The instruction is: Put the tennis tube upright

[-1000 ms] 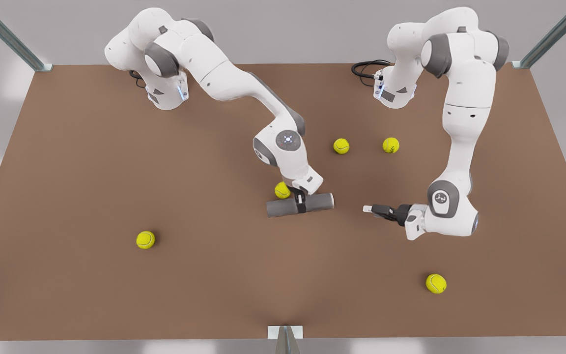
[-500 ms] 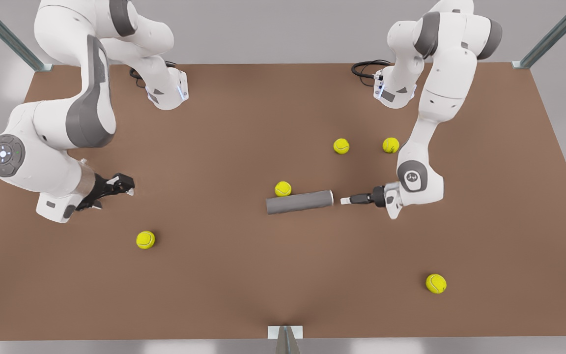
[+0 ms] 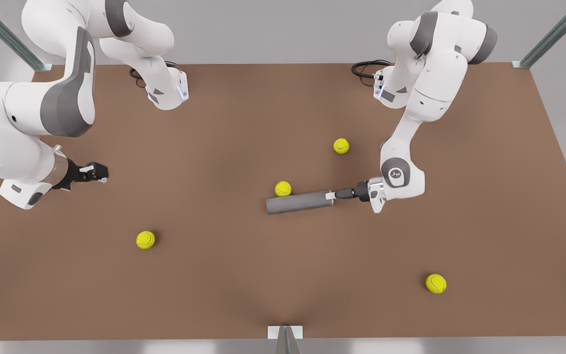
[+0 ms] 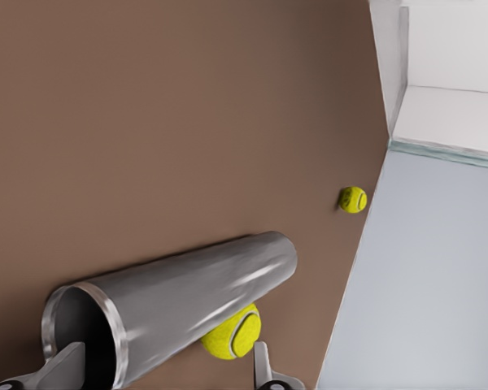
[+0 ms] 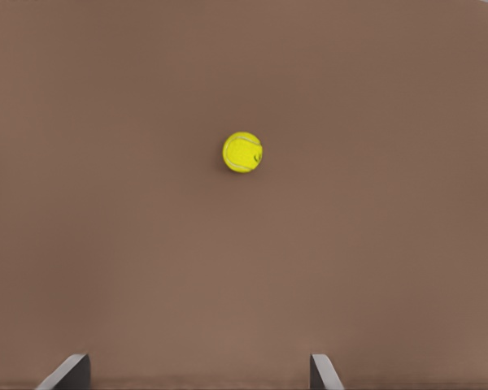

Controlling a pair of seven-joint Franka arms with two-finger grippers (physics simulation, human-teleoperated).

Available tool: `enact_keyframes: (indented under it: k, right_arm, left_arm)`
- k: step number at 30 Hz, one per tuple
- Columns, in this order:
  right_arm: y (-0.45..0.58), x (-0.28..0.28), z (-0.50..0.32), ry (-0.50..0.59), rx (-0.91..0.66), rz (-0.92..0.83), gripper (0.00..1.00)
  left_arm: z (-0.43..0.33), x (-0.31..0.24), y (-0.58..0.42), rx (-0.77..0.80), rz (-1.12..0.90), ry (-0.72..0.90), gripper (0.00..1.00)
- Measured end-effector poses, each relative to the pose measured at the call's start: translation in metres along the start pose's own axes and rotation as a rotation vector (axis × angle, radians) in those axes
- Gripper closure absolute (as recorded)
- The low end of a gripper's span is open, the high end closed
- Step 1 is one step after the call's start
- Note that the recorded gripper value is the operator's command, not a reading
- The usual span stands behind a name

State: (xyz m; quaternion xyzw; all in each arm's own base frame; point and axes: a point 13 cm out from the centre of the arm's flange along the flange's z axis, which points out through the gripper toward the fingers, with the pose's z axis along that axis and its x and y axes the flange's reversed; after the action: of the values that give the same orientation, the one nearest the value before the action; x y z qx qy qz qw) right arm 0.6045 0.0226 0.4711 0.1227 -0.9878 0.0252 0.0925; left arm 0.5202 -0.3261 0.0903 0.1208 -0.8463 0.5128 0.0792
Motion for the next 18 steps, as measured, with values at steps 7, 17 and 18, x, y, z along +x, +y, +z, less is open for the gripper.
enact_keyframes:
  k: [7, 17, 18]
  right_arm:
    - [-0.001, 0.004, 0.002, 0.019, -0.001, 0.028, 0.00]
    - [0.001, 0.005, 0.003, 0.025, -0.002, 0.050, 0.00]
    - [0.001, 0.005, 0.003, 0.025, -0.002, 0.050, 0.00]
  left_arm:
    - [0.017, 0.010, 0.010, 0.001, -0.002, 0.026, 0.00]
    - [0.032, 0.017, 0.014, 0.022, -0.016, 0.033, 0.29]
    - [0.032, 0.017, 0.015, 0.022, -0.017, 0.034, 0.30]
